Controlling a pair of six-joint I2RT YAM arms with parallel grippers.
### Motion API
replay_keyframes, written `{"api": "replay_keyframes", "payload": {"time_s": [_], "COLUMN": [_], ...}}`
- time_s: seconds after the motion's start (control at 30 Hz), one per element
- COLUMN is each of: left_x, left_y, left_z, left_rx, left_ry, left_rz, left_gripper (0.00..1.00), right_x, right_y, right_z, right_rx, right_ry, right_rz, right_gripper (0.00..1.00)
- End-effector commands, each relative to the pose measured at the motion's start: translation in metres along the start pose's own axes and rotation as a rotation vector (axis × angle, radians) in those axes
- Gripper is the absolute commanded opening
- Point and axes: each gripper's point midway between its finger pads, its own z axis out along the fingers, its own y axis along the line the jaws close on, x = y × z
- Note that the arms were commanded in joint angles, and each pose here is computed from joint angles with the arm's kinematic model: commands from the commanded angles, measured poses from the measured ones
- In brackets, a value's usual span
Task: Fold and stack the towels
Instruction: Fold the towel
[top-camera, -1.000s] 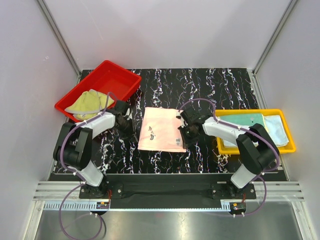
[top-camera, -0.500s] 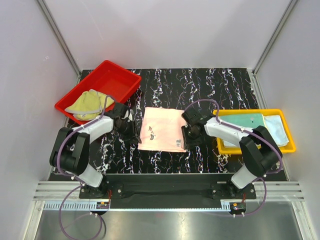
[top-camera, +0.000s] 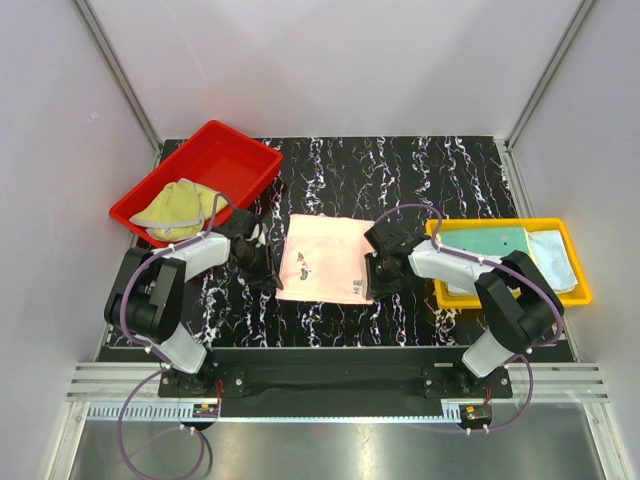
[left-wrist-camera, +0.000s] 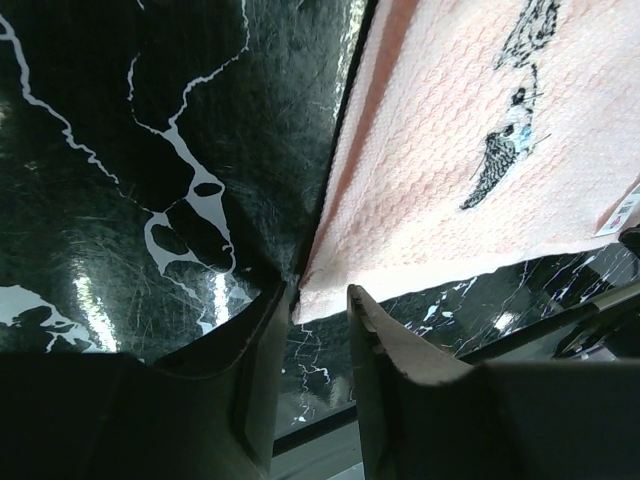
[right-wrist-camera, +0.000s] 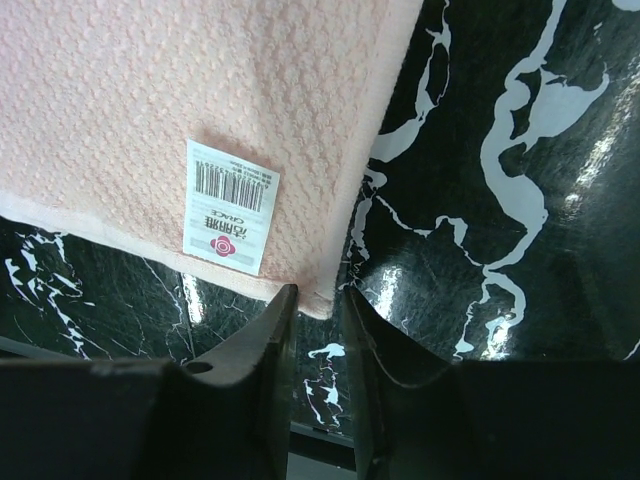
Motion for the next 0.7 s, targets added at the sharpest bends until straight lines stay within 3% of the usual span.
{"api": "replay_keyframes", "payload": {"time_s": [0.0, 0.1, 0.43, 0.67], "left_x": [-0.006, -0.011, -0.010, -0.018], "left_y": [0.001, 0.003, -0.002, -0.012], "left_z": [0.005, 0.006, 0.006, -0.009], "left_rx": [-0.014, -0.038, -0.010, -0.006], "left_ry": [-0.019, -0.033, -0.016, -0.047], "left_rz": [0.004, 0.005, 0.016, 0.019], "left_gripper": [0.35, 0.31, 0.01, 0.00], "right_x": [-0.008, -0.007, -0.006, -0.007], "right_y": [0.000, 0.001, 0.000, 0.000], "right_z": [0.004, 0.006, 0.008, 0.004], "right_rx": [0.009, -0.001, -0.003, -0.002], "right_ry": [-0.039, -0.037, -0.038, -0.046], "right_rz": [0.027, 0.025, 0.031, 0.026], "right_gripper": [0.31, 0.27, 0.23, 0.23]}}
